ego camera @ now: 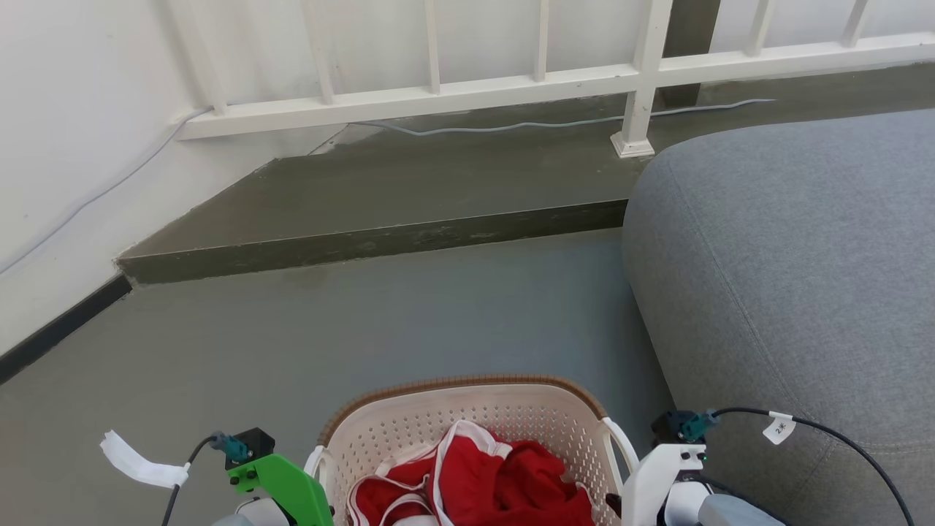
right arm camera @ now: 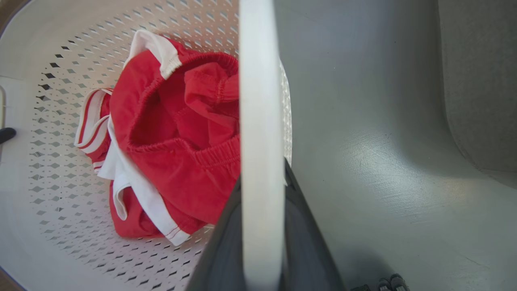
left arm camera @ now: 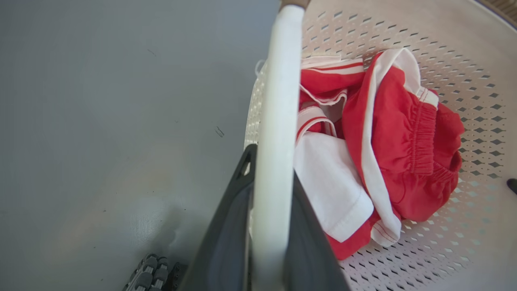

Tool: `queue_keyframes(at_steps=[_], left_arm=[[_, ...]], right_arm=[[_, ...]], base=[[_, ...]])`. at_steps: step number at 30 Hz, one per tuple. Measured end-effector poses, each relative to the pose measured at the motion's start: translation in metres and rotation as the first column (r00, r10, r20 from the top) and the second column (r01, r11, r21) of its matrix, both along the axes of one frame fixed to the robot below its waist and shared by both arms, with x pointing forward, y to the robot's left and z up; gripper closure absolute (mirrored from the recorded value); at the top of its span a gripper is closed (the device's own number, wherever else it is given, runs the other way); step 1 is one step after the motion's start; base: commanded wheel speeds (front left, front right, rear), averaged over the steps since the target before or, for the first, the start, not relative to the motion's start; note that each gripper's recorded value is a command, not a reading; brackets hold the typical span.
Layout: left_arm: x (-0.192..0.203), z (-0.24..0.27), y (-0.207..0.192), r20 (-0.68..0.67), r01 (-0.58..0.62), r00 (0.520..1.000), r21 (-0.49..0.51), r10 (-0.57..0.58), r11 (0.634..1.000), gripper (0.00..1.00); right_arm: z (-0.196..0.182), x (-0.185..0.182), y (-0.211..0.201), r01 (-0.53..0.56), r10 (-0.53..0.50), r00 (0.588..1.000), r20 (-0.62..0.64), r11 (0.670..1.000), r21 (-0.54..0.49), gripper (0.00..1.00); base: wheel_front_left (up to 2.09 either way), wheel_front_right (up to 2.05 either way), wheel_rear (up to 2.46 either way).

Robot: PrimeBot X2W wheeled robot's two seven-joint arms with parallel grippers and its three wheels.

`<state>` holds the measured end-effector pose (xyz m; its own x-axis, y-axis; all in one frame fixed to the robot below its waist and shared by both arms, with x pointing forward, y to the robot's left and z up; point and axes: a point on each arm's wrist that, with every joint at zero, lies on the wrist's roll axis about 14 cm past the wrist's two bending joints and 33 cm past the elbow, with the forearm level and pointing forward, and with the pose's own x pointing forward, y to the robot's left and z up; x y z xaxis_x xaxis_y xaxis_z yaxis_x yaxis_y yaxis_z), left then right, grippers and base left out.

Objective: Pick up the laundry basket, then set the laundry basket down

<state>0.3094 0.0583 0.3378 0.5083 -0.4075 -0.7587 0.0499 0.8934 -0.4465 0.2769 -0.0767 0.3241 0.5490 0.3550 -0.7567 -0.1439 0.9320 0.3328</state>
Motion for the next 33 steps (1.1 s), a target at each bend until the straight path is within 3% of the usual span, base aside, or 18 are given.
queue_keyframes(at_steps=[33], left_arm=[[0.008, -0.011, 0.002, -0.007, -0.020, 1.000, -0.001, 0.020, 1.000, 1.00]], right_arm=[[-0.007, 0.010, 0.003, 0.005, -0.005, 1.000, -0.008, 1.000, -0.007, 1.00]], base=[[0.00, 0.00, 0.00]])
